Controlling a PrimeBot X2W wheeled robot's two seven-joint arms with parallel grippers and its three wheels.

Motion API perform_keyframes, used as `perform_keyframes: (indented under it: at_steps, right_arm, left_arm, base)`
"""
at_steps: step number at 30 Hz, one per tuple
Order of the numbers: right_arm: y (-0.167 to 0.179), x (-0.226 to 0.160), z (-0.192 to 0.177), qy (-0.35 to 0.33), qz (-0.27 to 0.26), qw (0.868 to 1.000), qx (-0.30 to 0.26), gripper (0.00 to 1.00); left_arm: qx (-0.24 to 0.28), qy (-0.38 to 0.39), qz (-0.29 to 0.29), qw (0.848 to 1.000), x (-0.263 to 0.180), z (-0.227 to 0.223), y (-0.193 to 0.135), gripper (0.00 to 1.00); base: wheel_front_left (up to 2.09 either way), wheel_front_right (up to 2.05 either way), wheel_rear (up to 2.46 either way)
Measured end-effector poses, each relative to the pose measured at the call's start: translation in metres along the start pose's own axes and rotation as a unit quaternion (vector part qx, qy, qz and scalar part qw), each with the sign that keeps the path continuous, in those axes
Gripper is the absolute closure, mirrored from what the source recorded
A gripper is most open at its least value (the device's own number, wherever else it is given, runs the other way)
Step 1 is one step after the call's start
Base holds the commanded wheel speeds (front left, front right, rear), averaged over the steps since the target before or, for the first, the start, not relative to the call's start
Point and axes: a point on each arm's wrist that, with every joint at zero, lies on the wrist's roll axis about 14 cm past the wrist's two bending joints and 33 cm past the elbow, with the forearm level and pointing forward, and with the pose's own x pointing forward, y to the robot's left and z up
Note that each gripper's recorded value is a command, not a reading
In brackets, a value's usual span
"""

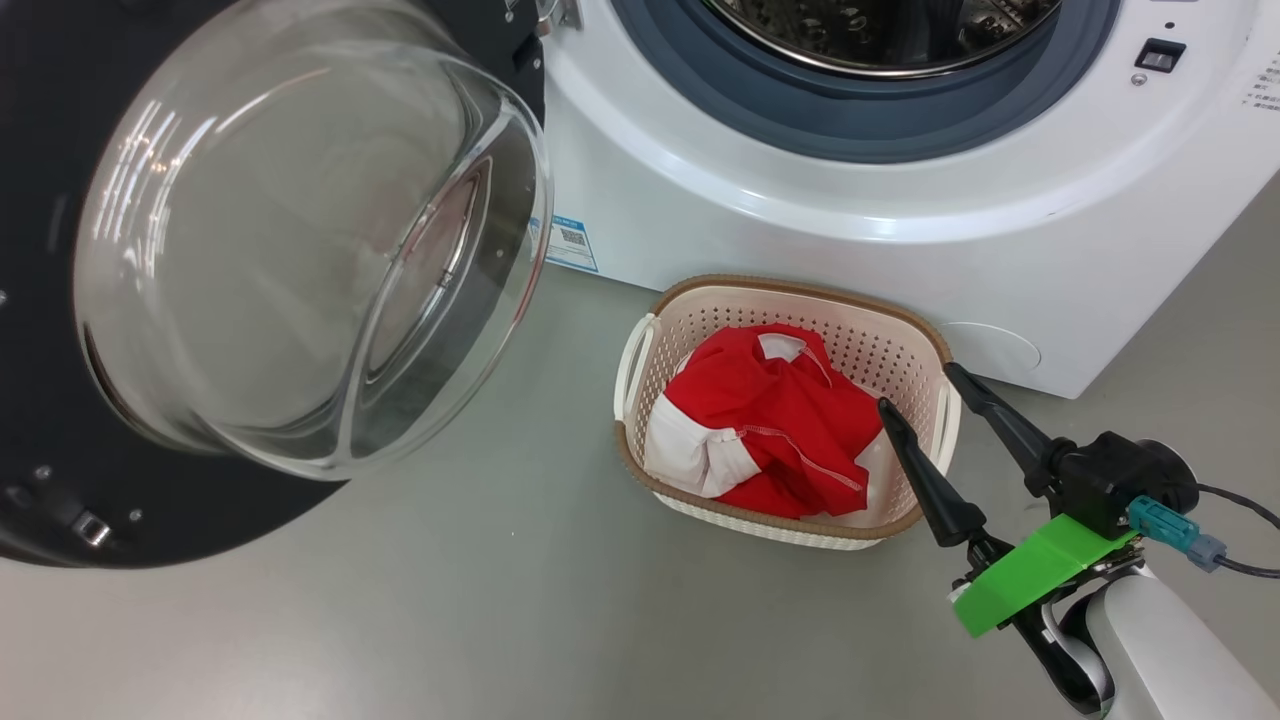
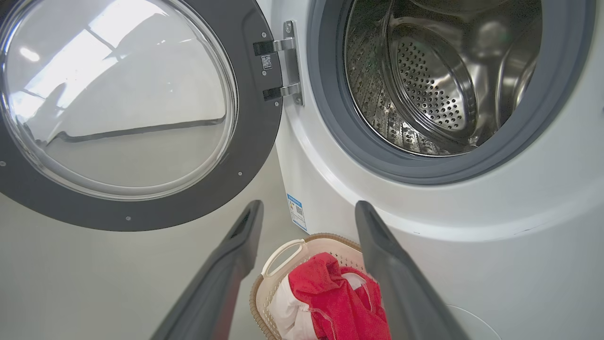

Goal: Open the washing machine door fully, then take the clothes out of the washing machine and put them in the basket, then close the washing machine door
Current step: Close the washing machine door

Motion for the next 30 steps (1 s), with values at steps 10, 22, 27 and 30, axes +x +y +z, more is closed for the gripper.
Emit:
perform_keyframes:
  at_steps: [10, 22, 27, 30]
  right_arm:
    - [-0.002, -0.004, 0.009, -0.009, -0.008, 1.0, -0.004, 0.0]
    - [-0.014, -0.017, 0.016, -0.017, -0.036, 0.999, -0.003, 0.0]
    - [-0.019, -0.024, 0.02, -0.02, -0.048, 0.999, -0.004, 0.0]
    - [-0.023, -0.031, 0.021, -0.021, -0.058, 0.998, -0.005, 0.0]
  left_arm:
    - [0.035, 0.067, -0.045, 0.996, -0.001, -0.029, -0.024, 1.0]
    - [0.073, 0.16, -0.117, 0.977, 0.01, -0.084, -0.062, 1.0]
    - [0.088, 0.198, -0.147, 0.965, 0.01, -0.104, -0.077, 1.0]
    - [0.103, 0.221, -0.158, 0.957, 0.009, -0.116, -0.084, 1.0]
  base:
    - [0.0, 0.0, 0.0]
    - [0.0, 0.0, 0.0]
    - [0.0, 0.0, 0.0]
    - [0.0, 0.0, 0.0]
